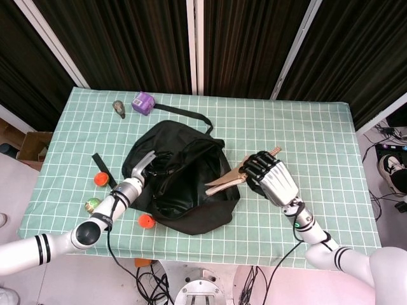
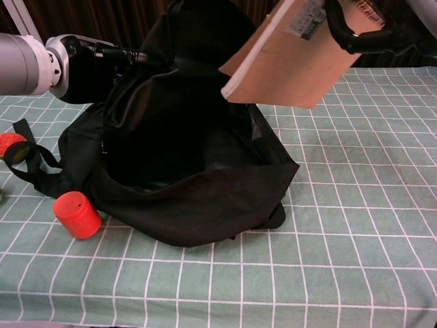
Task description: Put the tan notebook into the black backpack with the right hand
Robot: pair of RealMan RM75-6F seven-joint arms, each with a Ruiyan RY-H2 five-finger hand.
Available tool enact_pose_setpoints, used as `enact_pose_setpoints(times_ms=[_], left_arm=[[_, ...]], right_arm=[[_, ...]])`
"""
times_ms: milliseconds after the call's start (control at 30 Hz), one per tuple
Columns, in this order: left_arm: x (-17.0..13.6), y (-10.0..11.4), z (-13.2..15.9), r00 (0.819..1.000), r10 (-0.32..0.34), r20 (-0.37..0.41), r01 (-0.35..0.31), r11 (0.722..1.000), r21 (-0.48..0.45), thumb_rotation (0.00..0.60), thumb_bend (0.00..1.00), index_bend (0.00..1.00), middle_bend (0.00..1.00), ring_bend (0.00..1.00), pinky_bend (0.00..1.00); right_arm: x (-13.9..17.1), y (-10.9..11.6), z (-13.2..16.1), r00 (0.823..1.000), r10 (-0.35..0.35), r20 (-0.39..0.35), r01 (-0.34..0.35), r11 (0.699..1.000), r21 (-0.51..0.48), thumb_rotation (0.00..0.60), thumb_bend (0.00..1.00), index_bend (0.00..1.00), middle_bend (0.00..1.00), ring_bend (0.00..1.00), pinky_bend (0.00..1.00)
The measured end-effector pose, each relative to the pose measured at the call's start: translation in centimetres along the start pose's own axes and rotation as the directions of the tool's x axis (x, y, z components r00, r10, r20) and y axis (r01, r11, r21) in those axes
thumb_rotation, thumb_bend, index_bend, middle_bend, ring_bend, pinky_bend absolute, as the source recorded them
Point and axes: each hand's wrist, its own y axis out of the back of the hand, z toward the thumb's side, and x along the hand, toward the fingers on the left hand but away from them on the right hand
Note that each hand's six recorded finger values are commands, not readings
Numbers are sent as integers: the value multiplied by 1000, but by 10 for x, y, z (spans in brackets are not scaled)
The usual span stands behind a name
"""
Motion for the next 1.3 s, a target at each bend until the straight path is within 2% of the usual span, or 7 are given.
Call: enact_pose_setpoints(times_ms=[200,367,567,733,1033,1200,1300], left_arm=[[0,6,13,1000,1,2,-1,998,-63,600,495,613,703,674,543],[0,15,15,1000,9,-13,-10,993,-115,600,495,611,703,673,548],[-1,19,14,1000,0,-30,-5,986,-169,600,499,612,703,670,554],[-4,21,17,999,-25,-34,17,978,-210,600,501,611,702,670,556],[-17,24,22,998,-60,-31,51,973,-226,600,501,611,702,670,559],[-22,21,21,995,-90,-43,79,972,-220,600,503,611,701,664,561],[-25,17,21,993,-112,-48,98,971,-220,600,504,611,700,661,562]], right_arm=[[-31,-24,43,995,-18,-96,9,995,-97,600,510,1000,692,425,500],[-36,-48,56,989,12,-148,-28,994,-108,600,495,1000,696,425,504],[-35,-87,67,973,83,-214,-101,992,-72,600,487,1000,705,425,503],[-27,-122,76,950,178,-255,-191,981,-28,600,481,1000,706,425,499],[6,-142,59,906,332,-264,-330,942,54,600,455,993,679,409,496],[15,-146,45,879,409,-244,-384,912,142,600,408,933,641,384,489],[15,-148,41,872,437,-218,-401,896,192,600,396,891,624,371,478]])
